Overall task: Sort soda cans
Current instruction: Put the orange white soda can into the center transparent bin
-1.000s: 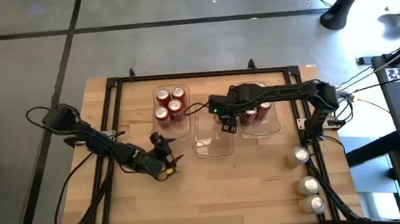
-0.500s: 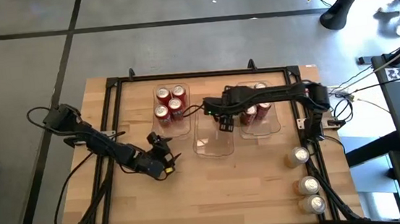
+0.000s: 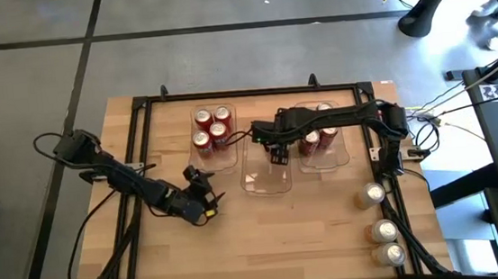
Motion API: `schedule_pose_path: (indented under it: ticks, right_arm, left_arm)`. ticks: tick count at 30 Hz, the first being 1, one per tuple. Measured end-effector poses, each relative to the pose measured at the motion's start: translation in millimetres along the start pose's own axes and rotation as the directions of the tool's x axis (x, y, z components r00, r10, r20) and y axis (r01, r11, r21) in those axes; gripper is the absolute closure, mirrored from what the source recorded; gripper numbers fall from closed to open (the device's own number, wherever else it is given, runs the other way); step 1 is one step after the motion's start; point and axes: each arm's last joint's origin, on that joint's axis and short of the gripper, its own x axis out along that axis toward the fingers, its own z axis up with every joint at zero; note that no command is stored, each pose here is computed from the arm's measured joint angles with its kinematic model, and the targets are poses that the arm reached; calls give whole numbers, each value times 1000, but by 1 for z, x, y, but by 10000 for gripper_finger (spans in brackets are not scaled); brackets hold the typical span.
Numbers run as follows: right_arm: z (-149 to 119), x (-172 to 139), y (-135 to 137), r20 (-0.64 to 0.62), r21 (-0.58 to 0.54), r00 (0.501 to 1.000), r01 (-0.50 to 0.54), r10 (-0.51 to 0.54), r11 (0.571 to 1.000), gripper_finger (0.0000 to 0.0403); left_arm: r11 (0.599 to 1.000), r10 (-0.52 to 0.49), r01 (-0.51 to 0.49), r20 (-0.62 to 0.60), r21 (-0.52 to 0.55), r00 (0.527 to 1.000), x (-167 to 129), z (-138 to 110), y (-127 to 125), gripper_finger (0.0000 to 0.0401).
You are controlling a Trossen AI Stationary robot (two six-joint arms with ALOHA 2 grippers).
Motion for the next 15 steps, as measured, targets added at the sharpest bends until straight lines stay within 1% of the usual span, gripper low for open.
schedule_pose_path:
  ticks: [5,15]
  right_arm:
    - [1,0,0,12,9,1000,-4,4,1000,54]
    - [1,-1,1,12,26,1000,-1,0,1000,50]
  left_arm:
    - [1000,-7,7,1,-1,1000,-1,0,-1,54]
    - [1000,-23,22,-8,-19,1000,-1,0,-2,54]
